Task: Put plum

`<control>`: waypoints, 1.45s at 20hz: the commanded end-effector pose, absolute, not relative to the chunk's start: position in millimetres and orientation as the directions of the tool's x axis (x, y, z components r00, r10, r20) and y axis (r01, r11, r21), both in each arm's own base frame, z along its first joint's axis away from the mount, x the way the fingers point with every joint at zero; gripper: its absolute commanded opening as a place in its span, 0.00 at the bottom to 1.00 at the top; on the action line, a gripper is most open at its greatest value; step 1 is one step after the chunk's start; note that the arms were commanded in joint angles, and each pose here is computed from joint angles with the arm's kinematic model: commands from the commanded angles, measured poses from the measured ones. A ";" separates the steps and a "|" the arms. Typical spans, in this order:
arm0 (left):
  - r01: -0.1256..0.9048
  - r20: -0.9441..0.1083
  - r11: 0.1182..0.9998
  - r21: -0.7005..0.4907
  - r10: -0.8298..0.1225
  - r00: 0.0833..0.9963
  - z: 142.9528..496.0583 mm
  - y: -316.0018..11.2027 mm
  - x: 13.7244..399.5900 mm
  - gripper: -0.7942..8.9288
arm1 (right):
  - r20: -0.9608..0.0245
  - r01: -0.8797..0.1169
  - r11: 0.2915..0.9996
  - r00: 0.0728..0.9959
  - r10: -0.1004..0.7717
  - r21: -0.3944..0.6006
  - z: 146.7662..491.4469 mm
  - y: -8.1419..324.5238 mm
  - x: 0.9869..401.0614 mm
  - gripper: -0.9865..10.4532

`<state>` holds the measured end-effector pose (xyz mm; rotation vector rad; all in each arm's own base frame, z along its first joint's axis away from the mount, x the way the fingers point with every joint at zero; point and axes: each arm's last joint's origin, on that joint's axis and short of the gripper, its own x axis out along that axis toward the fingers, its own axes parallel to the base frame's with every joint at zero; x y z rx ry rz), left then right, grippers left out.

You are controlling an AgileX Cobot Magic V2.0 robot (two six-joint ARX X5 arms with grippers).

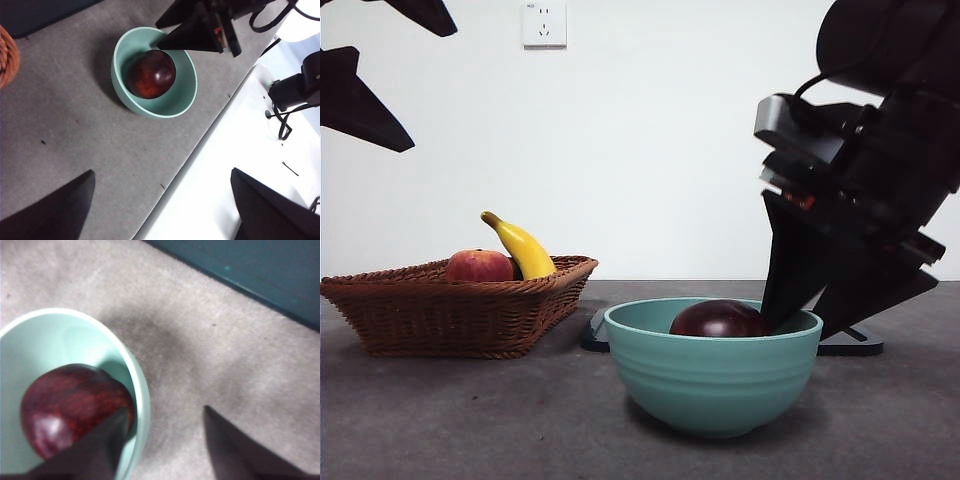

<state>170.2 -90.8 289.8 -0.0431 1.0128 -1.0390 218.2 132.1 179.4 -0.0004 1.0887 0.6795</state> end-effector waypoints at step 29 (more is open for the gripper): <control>0.712 -0.665 0.533 -0.457 -0.736 0.124 291.4 -92.5 172.1 0.53 | -0.756 -0.384 0.876 0.469 0.457 0.291 233.8 131.1 350.5 0.10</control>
